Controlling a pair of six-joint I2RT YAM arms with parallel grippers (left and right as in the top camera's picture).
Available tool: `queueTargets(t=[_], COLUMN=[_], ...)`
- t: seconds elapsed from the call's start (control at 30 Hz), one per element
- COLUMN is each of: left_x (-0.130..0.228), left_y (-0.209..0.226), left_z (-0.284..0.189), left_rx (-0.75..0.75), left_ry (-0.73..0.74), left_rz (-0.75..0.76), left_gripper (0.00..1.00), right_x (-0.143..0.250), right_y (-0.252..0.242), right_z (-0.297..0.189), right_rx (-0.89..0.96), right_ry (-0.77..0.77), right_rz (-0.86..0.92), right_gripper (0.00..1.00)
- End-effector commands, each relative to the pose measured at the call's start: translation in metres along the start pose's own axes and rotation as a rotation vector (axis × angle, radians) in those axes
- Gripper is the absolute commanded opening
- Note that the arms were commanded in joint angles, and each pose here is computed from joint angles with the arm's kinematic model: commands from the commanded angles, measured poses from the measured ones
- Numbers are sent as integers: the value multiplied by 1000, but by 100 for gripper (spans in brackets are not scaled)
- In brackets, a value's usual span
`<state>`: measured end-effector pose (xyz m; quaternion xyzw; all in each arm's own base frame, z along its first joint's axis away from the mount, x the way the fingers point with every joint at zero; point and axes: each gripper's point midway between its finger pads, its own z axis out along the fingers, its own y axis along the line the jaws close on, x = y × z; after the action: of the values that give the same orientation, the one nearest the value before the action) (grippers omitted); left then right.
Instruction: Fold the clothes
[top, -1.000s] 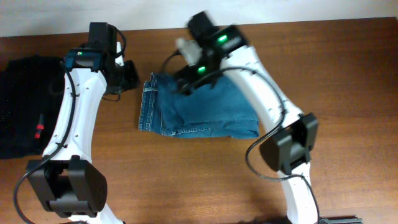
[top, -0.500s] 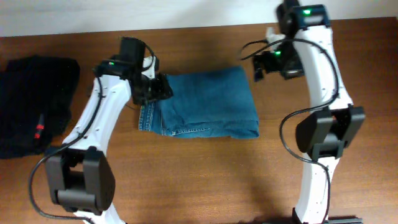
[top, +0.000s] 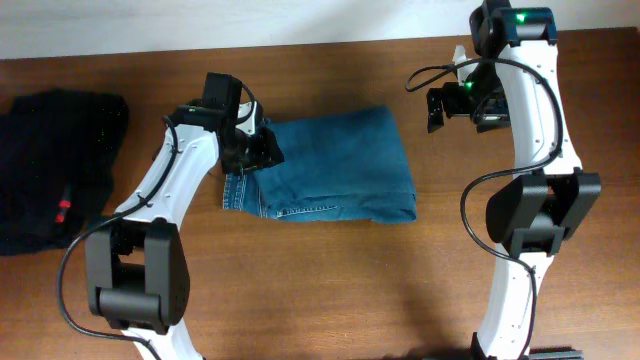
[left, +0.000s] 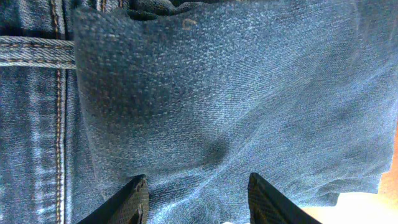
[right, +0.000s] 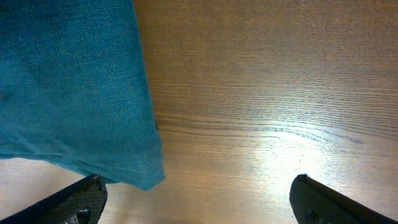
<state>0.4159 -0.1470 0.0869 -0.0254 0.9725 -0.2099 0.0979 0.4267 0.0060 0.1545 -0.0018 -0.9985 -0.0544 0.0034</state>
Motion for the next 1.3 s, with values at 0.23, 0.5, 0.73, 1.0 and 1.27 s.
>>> queueTargets(t=[0.23,0.5,0.73,1.0,1.27], left_x=[-12,-7,-4,2,2], left_y=[-7,25,24,8,12], left_z=[-35,-35,-8,19,26], left_rx=[-29,-202,-194,-123,-127], left_ry=[-77,-70,-62,-43,-32], left_rz=[92,102,126,160,155], left_gripper=[52,53,54,53,11], right_x=[5,3,3,4,5], right_y=[-1,-5,-5,-5,-5], right_z=[-16,-16,-16,-16,-16], right_rx=[18,43,43,43,44], right_ry=[-32,-39,-38,-34,-31], right_rz=[-7,-7,-7,-7,-6], right_gripper=[99,99,99,99,99])
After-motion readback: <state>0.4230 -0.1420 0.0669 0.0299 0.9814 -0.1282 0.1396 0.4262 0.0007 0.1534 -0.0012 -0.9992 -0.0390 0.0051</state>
